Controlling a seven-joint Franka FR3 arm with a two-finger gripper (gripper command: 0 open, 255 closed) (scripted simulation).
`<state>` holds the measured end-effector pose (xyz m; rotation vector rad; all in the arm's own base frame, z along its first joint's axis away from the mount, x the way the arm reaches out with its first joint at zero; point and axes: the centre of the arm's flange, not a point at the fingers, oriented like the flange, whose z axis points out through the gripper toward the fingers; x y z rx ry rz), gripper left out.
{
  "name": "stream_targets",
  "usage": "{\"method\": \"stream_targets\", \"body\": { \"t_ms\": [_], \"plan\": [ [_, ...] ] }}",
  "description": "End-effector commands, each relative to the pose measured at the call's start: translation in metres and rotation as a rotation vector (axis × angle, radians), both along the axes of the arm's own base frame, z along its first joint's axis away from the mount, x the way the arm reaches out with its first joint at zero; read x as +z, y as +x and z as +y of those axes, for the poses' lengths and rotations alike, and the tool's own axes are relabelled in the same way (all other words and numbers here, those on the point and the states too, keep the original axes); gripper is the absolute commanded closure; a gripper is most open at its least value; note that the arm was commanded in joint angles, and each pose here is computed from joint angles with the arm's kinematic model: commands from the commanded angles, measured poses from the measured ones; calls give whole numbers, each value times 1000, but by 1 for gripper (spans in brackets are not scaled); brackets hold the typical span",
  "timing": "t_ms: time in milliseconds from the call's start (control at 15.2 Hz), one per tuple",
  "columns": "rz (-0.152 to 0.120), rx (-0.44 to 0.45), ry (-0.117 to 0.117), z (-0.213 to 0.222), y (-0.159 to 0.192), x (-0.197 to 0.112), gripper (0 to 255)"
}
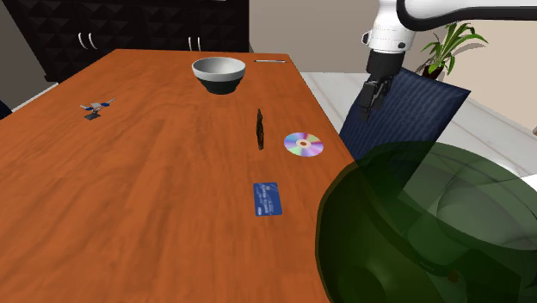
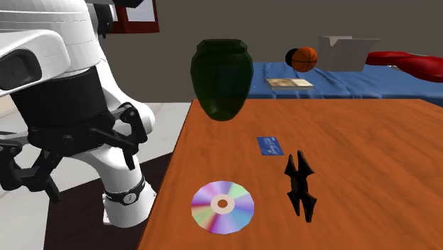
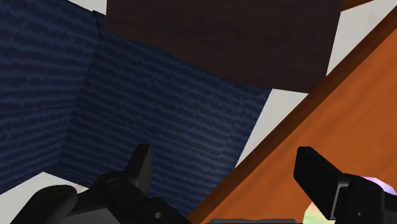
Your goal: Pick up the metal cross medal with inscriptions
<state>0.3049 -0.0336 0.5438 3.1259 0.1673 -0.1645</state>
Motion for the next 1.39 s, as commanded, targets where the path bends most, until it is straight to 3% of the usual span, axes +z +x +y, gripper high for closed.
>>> {"method": "stream_targets", "body": {
  "t_ms": [0,660,1320],
  "plan": [
    [0,0,0,0,0,0,0],
    [-36,-298,-18,122,40,12,0],
    [-72,-596,-36,226,114,23,0]
  ]
}}
